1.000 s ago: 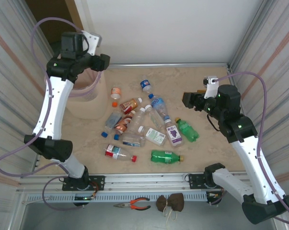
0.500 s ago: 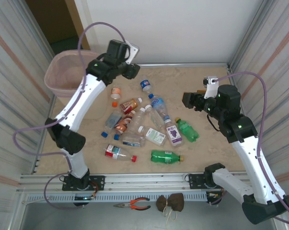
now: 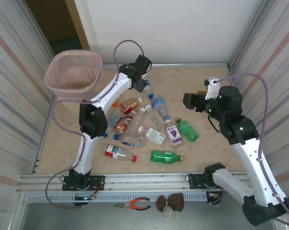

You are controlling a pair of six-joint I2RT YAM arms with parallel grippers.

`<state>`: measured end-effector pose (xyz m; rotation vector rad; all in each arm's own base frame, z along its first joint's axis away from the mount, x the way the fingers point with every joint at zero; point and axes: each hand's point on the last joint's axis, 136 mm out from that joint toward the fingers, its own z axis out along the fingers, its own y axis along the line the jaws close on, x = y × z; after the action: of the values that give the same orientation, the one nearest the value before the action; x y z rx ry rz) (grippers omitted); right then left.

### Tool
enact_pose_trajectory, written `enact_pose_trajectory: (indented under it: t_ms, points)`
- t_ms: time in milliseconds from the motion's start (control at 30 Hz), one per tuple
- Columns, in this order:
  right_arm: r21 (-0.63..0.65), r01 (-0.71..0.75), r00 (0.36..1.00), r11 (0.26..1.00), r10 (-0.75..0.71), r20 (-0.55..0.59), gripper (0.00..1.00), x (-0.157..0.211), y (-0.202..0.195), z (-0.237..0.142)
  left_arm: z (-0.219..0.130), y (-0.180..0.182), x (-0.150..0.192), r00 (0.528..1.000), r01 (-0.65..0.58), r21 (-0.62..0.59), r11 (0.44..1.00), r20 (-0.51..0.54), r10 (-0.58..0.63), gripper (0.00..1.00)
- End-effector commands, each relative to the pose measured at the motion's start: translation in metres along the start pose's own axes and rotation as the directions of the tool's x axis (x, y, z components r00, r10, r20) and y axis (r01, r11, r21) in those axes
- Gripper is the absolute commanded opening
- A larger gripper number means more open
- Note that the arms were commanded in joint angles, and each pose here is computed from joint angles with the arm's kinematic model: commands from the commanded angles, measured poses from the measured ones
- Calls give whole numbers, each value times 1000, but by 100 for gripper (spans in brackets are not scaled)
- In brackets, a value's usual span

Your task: Put the plastic bottles in the bin

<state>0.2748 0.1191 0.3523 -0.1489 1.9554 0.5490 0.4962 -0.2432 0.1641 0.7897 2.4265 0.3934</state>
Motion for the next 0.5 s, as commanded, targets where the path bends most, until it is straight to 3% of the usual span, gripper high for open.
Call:
enact_pose_trajectory:
  t_ms: [0, 133, 467]
  points:
    - [-20, 5, 1000, 1000, -5, 3, 72, -1, 6, -6, 11, 8, 19, 996, -4, -64, 998, -92, -1, 75]
    - [-17, 5, 1000, 1000, -5, -1, 72, 1, 5, -6, 28, 17, 31, 990, 43, -104, 994, -129, -57, 83]
    - [-11, 4, 1000, 1000, -4, -4, 73, 3, 3, -4, 55, 57, 57, 922, 339, -76, 938, -175, -347, 79]
